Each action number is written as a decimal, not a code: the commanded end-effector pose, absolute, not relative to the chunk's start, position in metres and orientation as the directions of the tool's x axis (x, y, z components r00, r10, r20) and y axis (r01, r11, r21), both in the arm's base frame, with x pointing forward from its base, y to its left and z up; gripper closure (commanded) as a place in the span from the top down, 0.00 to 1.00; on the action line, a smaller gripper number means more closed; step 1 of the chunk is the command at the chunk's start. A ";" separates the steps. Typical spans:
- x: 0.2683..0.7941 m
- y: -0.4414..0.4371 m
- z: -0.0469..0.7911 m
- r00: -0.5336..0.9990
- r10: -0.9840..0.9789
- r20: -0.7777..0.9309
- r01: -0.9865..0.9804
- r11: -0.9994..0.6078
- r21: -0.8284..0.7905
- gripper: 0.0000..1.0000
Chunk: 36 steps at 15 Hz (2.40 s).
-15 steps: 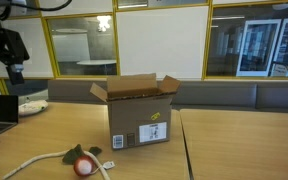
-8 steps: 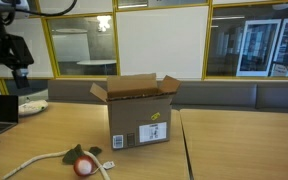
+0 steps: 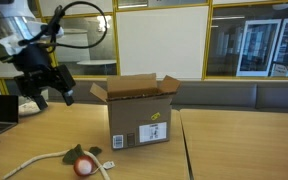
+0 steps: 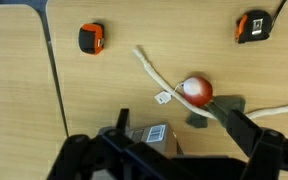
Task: Put all the objects on the table into the cardboard box.
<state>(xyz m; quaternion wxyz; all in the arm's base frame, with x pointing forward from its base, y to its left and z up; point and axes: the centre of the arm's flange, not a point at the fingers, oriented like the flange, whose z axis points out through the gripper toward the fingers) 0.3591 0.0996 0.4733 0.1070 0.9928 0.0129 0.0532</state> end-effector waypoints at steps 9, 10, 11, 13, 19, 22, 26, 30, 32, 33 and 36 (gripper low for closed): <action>0.444 -0.057 0.399 0.913 -0.386 0.131 -0.397 -0.916 0.067 1.00; 0.443 -0.071 0.394 0.905 -0.405 0.125 -0.415 -0.908 0.059 1.00; 0.441 -0.083 0.389 0.902 -0.417 0.114 -0.424 -0.904 0.050 1.00; 0.436 -0.104 0.379 0.899 -0.429 0.085 -0.433 -0.900 0.038 1.00; 0.419 -0.159 0.349 0.903 -0.429 -0.011 -0.429 -0.903 -0.037 1.00; 0.416 -0.181 0.322 0.911 -0.409 -0.054 -0.412 -0.910 -0.051 1.00; 0.416 -0.194 0.281 0.905 -0.408 -0.121 -0.414 -0.910 -0.027 1.00; 0.416 -0.201 0.247 0.901 -0.415 -0.129 -0.419 -0.908 0.001 1.00; 0.416 -0.205 0.235 0.903 -0.416 -0.104 -0.419 -0.908 -0.007 1.00; 0.415 -0.207 0.231 0.906 -0.414 -0.092 -0.417 -0.909 -0.011 1.00; 0.411 -0.213 0.213 0.901 -0.428 -0.066 -0.431 -0.902 -0.035 1.00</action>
